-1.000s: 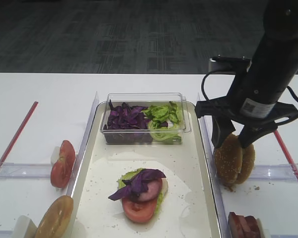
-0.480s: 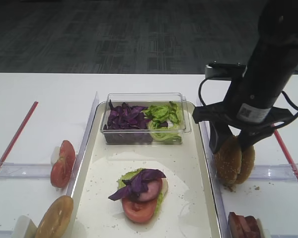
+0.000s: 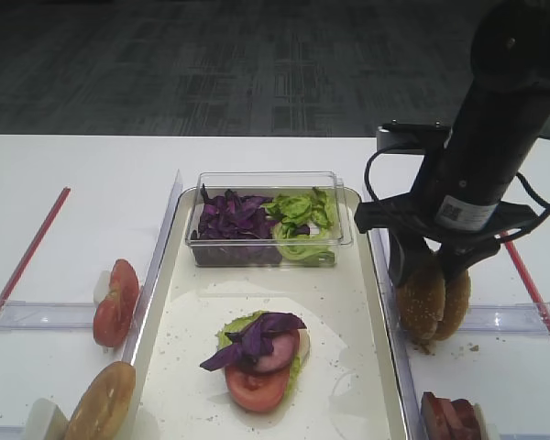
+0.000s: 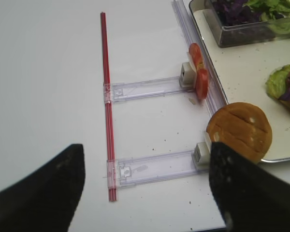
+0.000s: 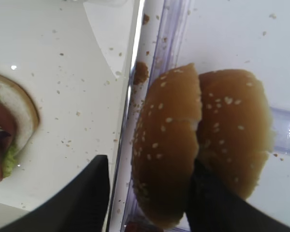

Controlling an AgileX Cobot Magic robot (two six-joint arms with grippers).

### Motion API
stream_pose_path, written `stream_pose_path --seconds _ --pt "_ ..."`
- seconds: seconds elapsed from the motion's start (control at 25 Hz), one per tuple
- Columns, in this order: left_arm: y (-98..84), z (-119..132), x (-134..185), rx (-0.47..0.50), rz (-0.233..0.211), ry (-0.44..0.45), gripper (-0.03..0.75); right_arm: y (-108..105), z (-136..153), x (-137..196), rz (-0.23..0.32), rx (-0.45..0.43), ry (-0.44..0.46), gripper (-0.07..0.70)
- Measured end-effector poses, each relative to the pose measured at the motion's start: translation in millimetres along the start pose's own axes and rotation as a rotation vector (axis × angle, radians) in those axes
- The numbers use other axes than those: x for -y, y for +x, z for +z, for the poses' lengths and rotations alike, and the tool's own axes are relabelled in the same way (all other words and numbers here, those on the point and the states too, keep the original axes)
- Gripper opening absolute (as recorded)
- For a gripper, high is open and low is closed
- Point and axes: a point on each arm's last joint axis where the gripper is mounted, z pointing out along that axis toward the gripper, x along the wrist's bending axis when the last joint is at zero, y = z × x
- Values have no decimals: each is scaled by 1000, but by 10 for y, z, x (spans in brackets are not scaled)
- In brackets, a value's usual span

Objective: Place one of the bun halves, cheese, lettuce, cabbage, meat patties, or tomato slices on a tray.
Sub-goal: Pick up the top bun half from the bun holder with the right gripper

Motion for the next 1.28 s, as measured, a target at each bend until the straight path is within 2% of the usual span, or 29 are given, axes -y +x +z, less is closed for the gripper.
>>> stream_pose_path --seconds 0.16,0.44,0.72,0.96,1.28 --pt "-6 0 0 6 -3 0 493 0 0 -2 0 0 -2 354" --pt "-6 0 0 6 -3 0 493 -6 0 -2 -4 7 -2 342" --pt "0 0 0 0 0 0 493 -16 0 -2 -11 18 -3 258" --pt "-6 0 0 6 -3 0 493 -23 0 -2 -16 25 -3 215" --pt "0 0 0 0 0 0 492 -25 0 -3 -17 27 -3 201"
